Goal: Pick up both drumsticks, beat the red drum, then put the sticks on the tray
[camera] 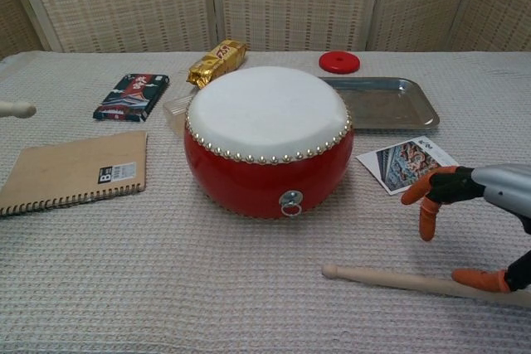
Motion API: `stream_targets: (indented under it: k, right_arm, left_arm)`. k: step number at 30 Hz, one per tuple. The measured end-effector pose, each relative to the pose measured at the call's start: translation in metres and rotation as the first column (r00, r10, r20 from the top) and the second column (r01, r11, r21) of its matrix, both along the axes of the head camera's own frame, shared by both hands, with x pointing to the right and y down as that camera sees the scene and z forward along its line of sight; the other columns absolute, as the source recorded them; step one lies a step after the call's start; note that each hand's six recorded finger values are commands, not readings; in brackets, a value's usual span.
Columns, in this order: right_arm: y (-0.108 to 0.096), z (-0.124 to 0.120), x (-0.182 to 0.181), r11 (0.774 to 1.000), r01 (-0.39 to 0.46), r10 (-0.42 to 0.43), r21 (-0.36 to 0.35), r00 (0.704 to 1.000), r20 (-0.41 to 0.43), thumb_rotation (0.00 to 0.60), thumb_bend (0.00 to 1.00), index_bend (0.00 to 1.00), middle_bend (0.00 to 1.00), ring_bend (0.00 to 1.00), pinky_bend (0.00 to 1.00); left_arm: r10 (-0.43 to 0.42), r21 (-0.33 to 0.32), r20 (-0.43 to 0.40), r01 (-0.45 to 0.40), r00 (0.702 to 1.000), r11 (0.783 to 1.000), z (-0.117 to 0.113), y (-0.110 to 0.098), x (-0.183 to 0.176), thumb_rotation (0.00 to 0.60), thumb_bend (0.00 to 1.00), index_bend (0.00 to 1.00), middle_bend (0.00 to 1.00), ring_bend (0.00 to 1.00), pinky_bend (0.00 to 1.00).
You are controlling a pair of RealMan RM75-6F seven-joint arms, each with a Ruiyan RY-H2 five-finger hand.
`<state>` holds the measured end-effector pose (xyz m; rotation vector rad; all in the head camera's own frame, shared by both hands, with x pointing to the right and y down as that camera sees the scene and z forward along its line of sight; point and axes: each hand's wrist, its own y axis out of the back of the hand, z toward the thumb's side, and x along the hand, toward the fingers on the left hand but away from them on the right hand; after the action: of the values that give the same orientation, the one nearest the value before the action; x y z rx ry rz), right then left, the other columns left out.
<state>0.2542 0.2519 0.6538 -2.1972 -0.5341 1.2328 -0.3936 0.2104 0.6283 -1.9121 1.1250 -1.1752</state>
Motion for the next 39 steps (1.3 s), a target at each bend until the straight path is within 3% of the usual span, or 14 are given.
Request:
stream_targets:
  k: [7, 19, 28, 33, 39]
  right_arm:
    - [0.009, 0.023, -0.015, 0.998, 0.055, -0.054, 0.005, 0.997, -0.046, 0.6, 0.21, 0.45, 0.19, 0.0, 0.24]
    - [0.011, 0.036, -0.037, 0.991, 0.136, -0.134, 0.018, 0.987, -0.094, 0.6, 0.24, 0.46, 0.19, 0.0, 0.24]
    - [0.015, 0.041, -0.05, 0.982, 0.188, -0.183, 0.034, 0.976, -0.119, 0.6, 0.33, 0.58, 0.19, 0.0, 0.24]
    - [0.012, 0.037, -0.049, 0.984, 0.169, -0.162, 0.052, 0.981, -0.108, 0.6, 0.36, 0.6, 0.19, 0.0, 0.24]
    - [-0.003, 0.025, -0.041, 0.998, 0.041, -0.04, 0.038, 0.999, -0.019, 0.6, 0.36, 0.6, 0.19, 0.01, 0.24]
  left_arm:
    - [0.008, -0.043, 0.012, -0.007, 1.0, 0.999, 0.005, 0.005, -0.001, 0.6, 0.67, 0.99, 1.0, 1.0, 1.0]
    - [0.018, -0.078, 0.01, -0.017, 1.0, 0.997, 0.01, 0.008, -0.001, 0.6, 0.66, 0.99, 1.0, 1.0, 1.0]
    - [0.004, -0.115, -0.03, -0.008, 1.0, 0.993, 0.012, 0.011, -0.003, 0.6, 0.65, 0.99, 1.0, 1.0, 1.0]
    - [0.001, -0.116, -0.036, -0.005, 0.999, 0.993, 0.011, 0.011, -0.005, 0.6, 0.63, 0.99, 1.0, 1.0, 1.0]
    - [-0.014, -0.103, -0.035, 0.011, 0.999, 0.995, 0.009, 0.01, -0.009, 0.6, 0.64, 0.99, 1.0, 1.0, 1.0]
